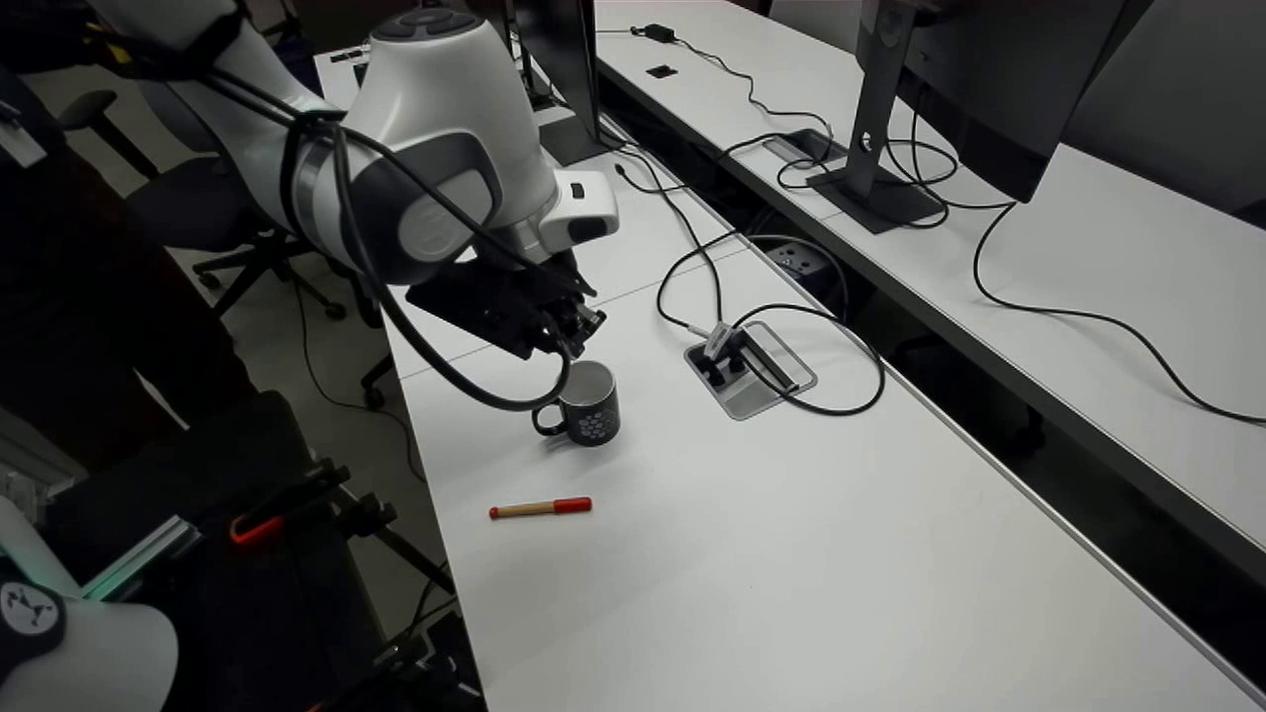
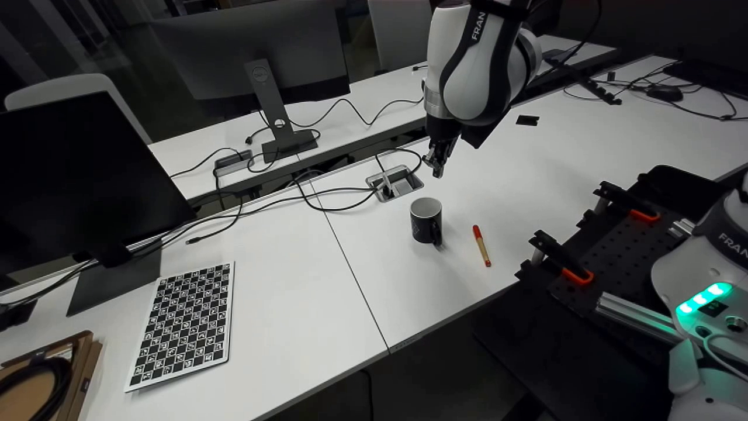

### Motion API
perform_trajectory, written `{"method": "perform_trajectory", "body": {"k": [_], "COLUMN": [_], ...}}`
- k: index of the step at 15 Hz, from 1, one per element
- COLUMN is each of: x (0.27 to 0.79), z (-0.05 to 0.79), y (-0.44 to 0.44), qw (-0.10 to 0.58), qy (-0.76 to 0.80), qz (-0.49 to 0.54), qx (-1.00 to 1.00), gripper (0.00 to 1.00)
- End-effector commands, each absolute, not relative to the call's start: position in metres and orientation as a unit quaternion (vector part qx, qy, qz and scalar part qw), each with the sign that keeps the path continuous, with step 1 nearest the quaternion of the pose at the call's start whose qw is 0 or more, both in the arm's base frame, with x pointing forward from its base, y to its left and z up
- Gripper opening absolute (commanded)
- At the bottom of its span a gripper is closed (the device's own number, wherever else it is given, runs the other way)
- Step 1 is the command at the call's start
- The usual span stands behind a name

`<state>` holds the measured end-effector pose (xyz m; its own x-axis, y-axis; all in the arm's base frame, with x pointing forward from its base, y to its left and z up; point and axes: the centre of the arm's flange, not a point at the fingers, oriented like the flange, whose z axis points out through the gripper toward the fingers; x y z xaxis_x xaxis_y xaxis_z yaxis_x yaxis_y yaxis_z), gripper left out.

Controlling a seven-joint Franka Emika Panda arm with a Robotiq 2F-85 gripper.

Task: Rotate the black cup counterclockwise so that the handle is on the right side

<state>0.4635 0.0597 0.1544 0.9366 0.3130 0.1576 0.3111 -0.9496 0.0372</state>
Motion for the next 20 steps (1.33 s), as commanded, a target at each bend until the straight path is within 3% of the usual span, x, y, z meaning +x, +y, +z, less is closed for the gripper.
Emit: {"method": "perform_trajectory", "body": {"k": [1, 10, 20], "x": [0.462, 0.431, 0.42], "z": [0.152, 0.137, 0.102], "y": [0.065, 0.116, 0.155], "qw": [0.016, 0.016, 0.0], "qy": [0.138, 0.024, 0.012], "qz": [0.08, 0.068, 0.032], "qx": [0.987, 0.997, 0.999], "gripper": [0.0, 0.0, 0.0]}}
